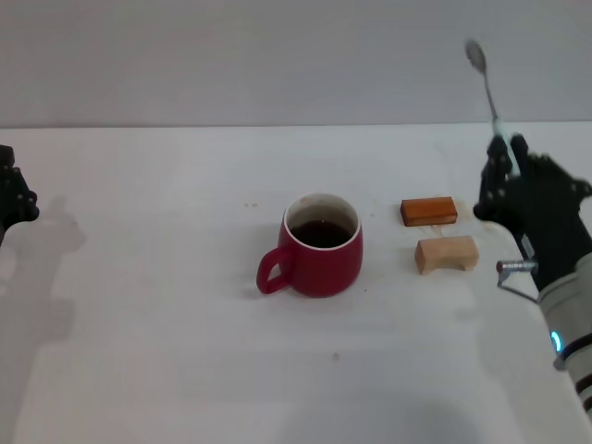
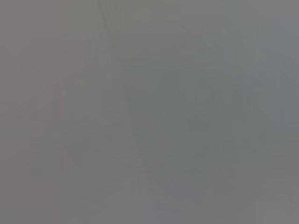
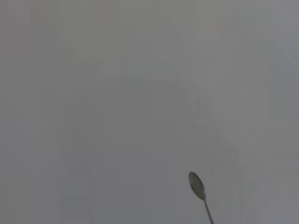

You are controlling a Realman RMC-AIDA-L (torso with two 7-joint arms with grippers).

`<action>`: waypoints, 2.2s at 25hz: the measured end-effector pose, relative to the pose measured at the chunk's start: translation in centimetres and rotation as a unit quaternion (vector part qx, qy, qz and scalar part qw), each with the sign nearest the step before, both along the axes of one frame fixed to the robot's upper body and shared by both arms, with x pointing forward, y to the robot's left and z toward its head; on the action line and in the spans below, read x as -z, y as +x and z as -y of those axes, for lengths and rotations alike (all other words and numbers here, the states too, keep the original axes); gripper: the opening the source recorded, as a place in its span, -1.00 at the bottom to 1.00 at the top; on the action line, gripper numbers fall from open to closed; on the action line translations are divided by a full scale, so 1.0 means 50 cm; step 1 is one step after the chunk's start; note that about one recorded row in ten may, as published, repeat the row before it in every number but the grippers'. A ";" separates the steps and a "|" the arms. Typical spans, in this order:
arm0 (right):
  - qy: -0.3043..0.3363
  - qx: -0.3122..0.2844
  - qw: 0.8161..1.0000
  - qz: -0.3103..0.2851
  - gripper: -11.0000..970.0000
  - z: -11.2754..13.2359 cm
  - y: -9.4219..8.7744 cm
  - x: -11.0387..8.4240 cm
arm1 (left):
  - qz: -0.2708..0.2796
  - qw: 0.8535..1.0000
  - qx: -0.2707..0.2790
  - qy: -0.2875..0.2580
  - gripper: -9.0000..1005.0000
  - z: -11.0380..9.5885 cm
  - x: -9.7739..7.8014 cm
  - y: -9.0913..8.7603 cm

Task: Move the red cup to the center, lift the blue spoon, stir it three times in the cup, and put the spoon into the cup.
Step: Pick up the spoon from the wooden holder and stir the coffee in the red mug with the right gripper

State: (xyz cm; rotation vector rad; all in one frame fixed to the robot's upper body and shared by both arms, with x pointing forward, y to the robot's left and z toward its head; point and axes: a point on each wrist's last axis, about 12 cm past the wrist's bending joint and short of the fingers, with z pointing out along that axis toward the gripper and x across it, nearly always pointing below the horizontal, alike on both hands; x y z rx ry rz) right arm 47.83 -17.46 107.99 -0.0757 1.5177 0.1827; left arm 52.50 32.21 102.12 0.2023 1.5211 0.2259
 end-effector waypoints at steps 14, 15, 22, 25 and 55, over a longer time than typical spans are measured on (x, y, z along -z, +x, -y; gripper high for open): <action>-0.018 -0.138 0.990 0.006 -0.71 0.019 -0.048 -0.115 | 0.006 0.999 -0.038 0.012 -0.98 -0.021 -0.001 -0.006; -0.018 -0.138 0.990 0.006 -0.71 0.019 -0.048 -0.115 | 0.006 0.999 -0.039 0.012 -0.98 -0.022 -0.002 -0.006; -0.076 -0.141 0.986 -0.036 -0.71 0.038 -0.040 -0.153 | 0.006 0.999 -0.037 0.011 -0.98 -0.018 -0.003 -0.001; -0.085 -0.137 0.986 -0.048 -0.71 0.043 -0.031 -0.161 | 0.008 0.999 -0.036 0.006 -0.98 -0.013 -0.003 -0.001; 0.020 -0.190 0.978 0.081 -0.71 0.090 -0.066 -0.125 | 0.009 0.999 -0.034 -0.001 -0.97 -0.007 -0.002 -0.005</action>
